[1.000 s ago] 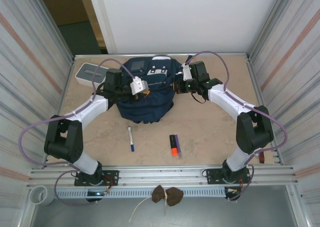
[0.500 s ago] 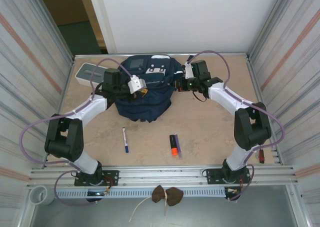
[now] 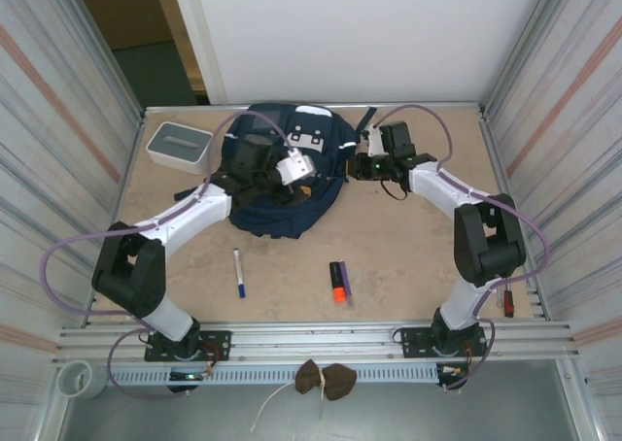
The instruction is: Pack the student bag
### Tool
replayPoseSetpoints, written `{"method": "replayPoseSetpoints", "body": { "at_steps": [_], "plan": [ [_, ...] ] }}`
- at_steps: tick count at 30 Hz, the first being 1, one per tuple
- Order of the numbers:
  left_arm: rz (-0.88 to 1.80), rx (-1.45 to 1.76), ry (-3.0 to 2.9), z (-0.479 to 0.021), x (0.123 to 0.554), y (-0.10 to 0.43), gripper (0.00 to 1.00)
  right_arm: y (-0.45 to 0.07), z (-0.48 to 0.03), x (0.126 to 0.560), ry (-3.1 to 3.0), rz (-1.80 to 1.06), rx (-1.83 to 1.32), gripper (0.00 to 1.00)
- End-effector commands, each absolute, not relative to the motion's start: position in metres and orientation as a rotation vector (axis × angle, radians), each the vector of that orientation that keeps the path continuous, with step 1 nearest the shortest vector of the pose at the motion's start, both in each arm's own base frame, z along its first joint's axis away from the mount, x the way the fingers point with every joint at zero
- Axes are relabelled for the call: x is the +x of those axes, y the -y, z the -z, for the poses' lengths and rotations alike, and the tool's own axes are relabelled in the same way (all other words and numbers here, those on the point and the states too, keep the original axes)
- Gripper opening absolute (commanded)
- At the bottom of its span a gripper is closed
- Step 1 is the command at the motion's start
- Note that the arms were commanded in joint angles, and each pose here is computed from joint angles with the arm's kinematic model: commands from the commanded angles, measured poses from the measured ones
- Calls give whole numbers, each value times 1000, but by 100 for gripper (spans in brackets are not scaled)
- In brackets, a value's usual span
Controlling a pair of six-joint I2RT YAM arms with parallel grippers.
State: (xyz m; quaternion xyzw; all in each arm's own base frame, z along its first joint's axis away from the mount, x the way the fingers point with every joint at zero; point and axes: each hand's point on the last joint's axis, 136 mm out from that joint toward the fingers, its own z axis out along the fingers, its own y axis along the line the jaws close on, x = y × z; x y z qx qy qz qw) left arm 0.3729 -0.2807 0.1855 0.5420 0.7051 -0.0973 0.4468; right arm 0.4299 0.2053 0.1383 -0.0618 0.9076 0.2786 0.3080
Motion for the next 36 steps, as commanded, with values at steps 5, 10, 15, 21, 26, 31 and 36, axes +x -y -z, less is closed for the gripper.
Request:
{"method": "replayPoseSetpoints", "body": {
  "at_steps": [5,10,15,21,26,31,36],
  "plan": [
    [59,1401,-1929,-147,388,290,72,-180,-145,424,-2377,-696,-101,35],
    [66,1450,-1953,-135,384,294,74,-172,-144,422,-2374,-682,-99,40],
    [50,1458,-1974,-127,386,292,73,-174,-141,421,-2378,-699,-107,43],
    [183,1428,-1929,-142,394,289,26,-184,-149,417,-2331,-739,-216,45],
    [396,1459,-1687,-182,381,292,0,-198,-164,410,-2221,-725,-458,49],
    [502,1473,-1442,-217,365,279,0,-223,-165,402,-2149,-729,-706,50],
    [563,1465,-1344,-229,362,268,0,-255,-172,395,-2075,-835,-881,51]
  ]
}}
